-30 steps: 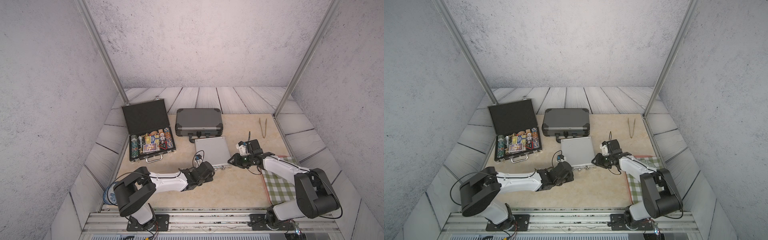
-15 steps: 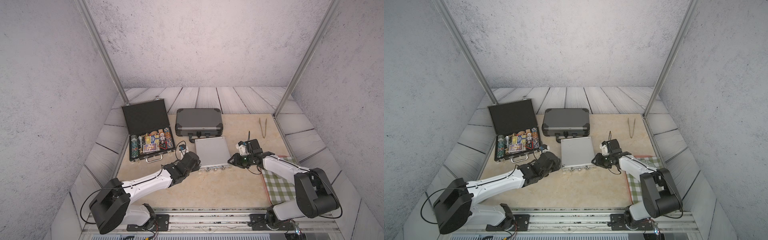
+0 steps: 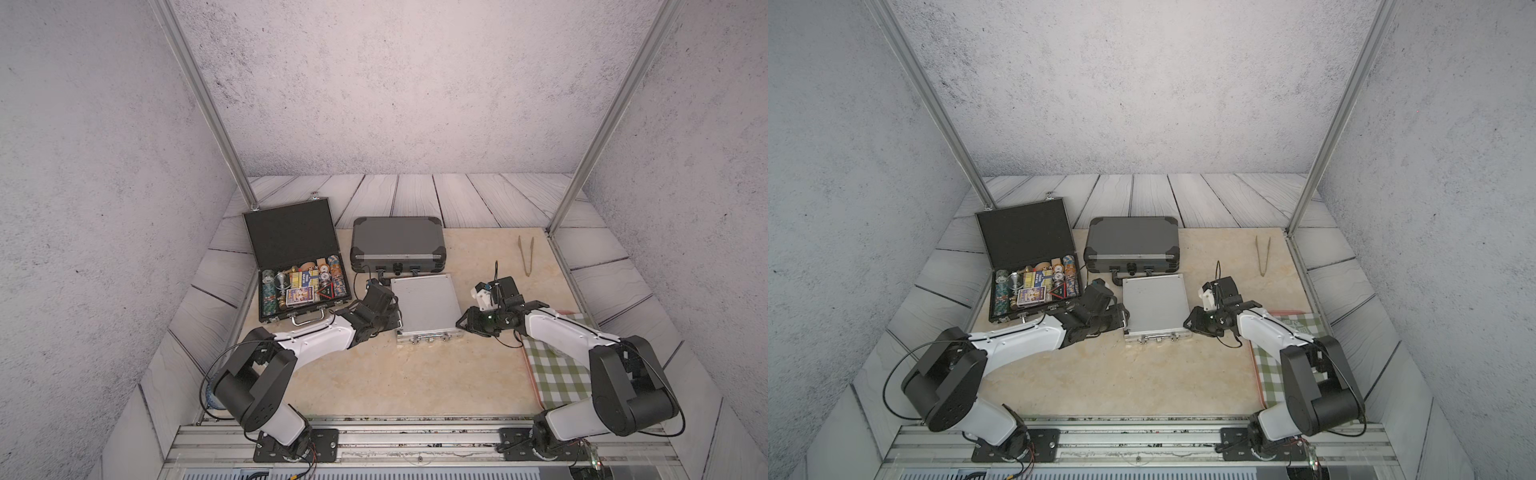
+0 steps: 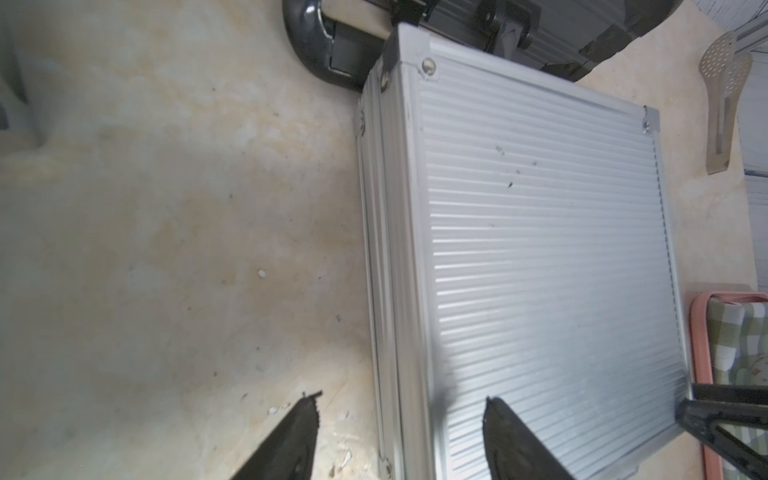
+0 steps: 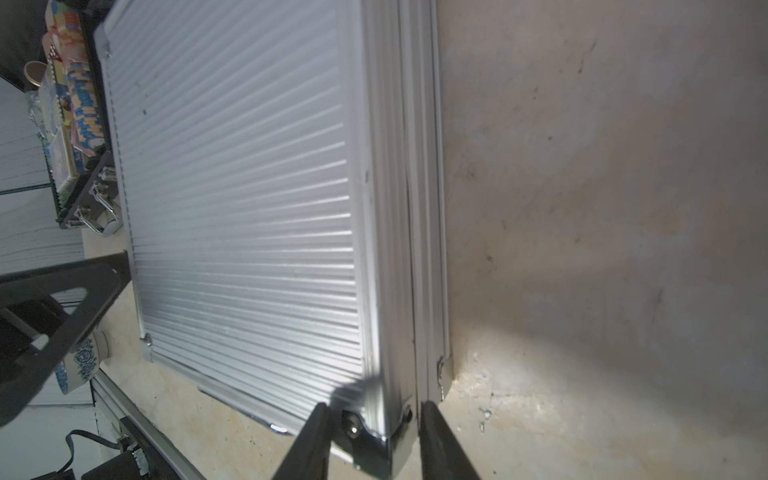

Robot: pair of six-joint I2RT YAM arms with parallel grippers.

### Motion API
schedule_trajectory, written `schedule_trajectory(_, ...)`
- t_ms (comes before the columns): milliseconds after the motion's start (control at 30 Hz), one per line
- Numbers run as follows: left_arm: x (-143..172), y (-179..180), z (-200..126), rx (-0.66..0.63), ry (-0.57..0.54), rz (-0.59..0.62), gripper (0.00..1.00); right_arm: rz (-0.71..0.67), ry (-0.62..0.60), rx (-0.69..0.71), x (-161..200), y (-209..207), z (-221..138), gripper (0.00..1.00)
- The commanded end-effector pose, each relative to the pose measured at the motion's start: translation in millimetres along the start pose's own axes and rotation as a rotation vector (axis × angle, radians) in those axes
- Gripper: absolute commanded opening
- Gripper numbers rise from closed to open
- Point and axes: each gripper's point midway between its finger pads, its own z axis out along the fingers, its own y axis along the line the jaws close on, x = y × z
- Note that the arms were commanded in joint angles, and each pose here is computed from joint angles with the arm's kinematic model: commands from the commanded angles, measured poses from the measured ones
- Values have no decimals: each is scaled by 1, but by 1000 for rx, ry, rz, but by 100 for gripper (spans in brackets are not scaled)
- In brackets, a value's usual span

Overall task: Close the poker set cases
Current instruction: Move the poker set case to the center of the board.

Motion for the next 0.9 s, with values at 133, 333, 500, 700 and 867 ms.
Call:
schedule_trajectory(133,4,-6,22,34,120,46,61,40,172,124,48,-32,5,37)
schedule_trajectory(333,22,-31,34,169,204,94,48,47,162,139,53,-35,-1,37)
schedule_trajectory(500,32,-43,35,178,222,87,42,91,75,153,37,-36,-17,40)
schedule_trajectory(700,35,-60,40,196,220,56,42,101,6,201,15,-36,-42,51)
schedule_trajectory(867,38,-72,45,223,188,-24,42,113,-5,219,11,-35,-58,61)
